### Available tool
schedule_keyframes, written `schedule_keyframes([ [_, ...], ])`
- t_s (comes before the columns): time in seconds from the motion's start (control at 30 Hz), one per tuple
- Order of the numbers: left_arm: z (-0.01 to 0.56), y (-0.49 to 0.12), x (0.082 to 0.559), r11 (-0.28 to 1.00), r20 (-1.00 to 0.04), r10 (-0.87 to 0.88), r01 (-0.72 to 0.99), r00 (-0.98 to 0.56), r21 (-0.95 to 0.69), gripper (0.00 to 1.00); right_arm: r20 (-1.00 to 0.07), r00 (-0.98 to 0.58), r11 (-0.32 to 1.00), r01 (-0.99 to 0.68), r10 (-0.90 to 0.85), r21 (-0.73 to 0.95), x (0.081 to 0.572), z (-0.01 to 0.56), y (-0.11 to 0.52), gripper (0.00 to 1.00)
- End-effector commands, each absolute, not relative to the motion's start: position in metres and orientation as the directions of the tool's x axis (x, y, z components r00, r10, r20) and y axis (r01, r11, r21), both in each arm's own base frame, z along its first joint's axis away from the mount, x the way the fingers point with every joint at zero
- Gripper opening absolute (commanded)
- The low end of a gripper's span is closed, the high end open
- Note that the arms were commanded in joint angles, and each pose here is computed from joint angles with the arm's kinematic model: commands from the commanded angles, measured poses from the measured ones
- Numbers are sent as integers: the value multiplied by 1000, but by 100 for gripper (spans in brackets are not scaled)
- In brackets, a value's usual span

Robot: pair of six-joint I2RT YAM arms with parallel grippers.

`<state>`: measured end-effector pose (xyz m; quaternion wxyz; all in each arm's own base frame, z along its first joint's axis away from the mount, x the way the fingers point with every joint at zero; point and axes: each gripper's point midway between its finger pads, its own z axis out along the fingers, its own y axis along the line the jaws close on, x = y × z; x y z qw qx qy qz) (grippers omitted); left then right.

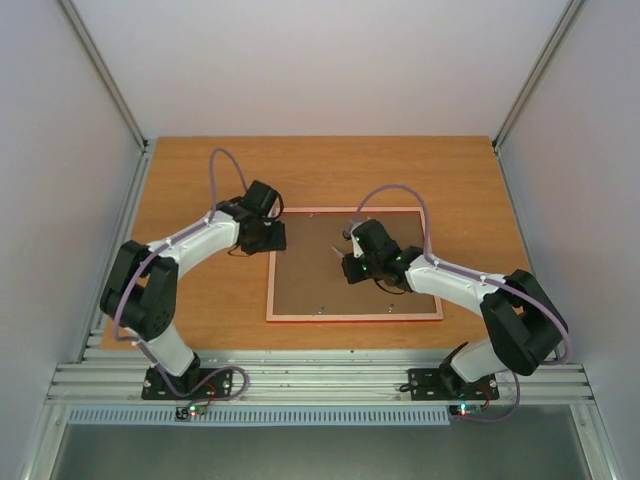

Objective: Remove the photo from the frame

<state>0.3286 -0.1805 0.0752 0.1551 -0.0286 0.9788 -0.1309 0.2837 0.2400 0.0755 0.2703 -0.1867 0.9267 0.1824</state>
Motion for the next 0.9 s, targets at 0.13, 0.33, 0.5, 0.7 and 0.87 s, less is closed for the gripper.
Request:
schedule_keyframes([
  [0.13,73,-180,376,982,-321,-86,-26,-943,-186,60,-645,-748,891,-389,-156,235,301,85,237,1],
  [0.33,59,-169,402,990,-315,-95,-56,-944,-132,59,-663,-734,902,-375,-147,215,303,90,231,1],
  [0.5,49,-167,414,991,-292,-97,-64,-951,-122,55,-663,-733,901,-377,-148,216,303,90,231,1],
  [0.7,40,-173,418,989,-277,-88,-52,-957,-136,45,-665,-732,902,-376,-150,211,303,90,231,1],
  [0.87,34,-178,418,987,-255,-88,-50,-963,-155,36,-659,-736,900,-380,-155,213,303,88,232,1],
])
